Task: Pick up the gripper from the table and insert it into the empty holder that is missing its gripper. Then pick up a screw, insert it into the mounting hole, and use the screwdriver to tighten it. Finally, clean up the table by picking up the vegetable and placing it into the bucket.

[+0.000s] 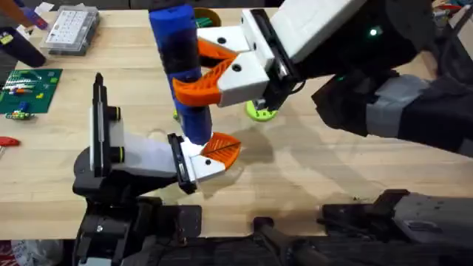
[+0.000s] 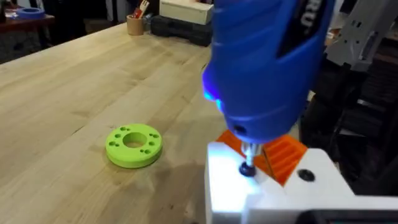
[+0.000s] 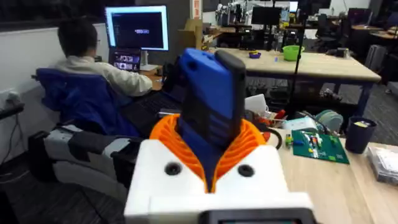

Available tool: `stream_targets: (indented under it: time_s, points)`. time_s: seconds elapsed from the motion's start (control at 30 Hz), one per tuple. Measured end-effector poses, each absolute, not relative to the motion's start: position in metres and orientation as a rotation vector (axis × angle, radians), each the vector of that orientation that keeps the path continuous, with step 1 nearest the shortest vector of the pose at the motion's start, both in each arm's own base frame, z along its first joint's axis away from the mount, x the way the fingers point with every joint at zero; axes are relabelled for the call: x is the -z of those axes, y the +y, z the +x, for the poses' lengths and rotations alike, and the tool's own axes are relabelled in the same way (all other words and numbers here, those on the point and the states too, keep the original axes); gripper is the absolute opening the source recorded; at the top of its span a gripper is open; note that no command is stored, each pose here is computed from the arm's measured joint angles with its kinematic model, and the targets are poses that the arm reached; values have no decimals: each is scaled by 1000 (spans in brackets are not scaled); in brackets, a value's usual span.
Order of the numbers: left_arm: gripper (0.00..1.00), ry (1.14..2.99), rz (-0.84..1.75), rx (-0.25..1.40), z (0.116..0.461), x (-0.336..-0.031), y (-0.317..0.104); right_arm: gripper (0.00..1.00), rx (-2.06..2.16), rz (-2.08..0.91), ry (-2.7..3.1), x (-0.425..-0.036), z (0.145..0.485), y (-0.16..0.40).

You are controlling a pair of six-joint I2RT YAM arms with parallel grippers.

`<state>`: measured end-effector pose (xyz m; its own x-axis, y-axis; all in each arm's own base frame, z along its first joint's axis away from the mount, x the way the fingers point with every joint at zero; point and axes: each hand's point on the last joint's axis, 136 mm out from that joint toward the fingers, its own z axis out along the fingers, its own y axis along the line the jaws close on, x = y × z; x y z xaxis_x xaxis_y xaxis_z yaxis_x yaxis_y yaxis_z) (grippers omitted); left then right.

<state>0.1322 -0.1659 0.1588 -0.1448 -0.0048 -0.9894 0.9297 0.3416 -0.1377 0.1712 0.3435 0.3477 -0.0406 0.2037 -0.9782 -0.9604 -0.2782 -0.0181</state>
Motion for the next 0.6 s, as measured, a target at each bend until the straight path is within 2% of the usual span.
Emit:
stream_targets:
  time_s: [0.6]
  points:
    - [4,1473,890,1037,132,-159,-166,22,-1494,-1252,908,-345,172,344]
